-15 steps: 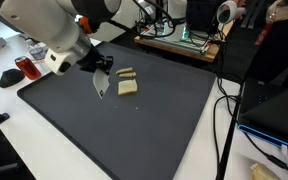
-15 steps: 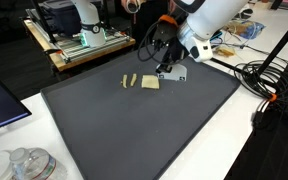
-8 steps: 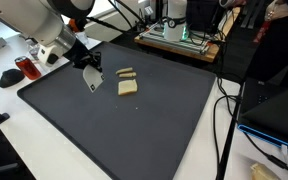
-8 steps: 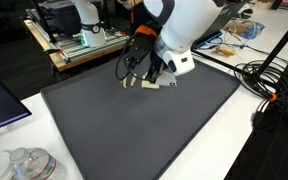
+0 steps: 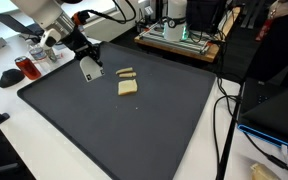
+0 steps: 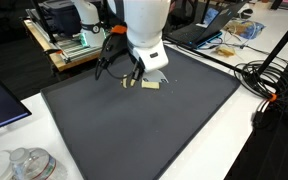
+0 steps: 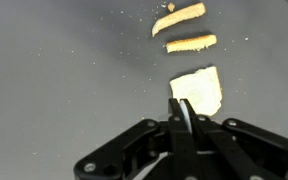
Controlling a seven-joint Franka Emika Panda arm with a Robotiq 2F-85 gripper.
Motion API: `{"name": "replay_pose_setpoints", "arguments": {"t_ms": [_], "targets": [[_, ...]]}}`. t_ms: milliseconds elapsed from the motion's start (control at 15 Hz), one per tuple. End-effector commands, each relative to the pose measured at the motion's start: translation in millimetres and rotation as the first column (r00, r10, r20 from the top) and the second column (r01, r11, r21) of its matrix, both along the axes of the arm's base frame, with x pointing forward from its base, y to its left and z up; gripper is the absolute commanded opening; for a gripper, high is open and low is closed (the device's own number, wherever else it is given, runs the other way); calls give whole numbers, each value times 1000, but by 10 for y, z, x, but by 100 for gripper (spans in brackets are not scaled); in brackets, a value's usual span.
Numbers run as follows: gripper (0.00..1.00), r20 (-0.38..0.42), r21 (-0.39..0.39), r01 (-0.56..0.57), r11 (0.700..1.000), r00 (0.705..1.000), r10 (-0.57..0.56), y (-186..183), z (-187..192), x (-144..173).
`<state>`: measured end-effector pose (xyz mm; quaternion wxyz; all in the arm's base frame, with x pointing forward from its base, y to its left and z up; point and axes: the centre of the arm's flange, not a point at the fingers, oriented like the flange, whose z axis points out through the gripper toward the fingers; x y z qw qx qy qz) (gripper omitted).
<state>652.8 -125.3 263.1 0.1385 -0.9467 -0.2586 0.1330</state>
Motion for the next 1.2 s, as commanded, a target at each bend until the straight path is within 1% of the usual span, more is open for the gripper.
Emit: {"name": "replay_pose_setpoints", "arguments": {"t_ms": [0,267,533,867,1000,1133], "targets": [[1,69,62,41,997,997,-45,-26,127,-574],[1,119,87,89,992,988,-100,-61,197,-898],[1,186,75,138,988,971,-150,-96,254,-1249],[1,250,91,216,972,940,-232,-195,344,-1691],[1,266,80,263,961,924,-275,-209,421,-1863],[1,291,61,288,956,911,-293,-185,543,-2024]]}}
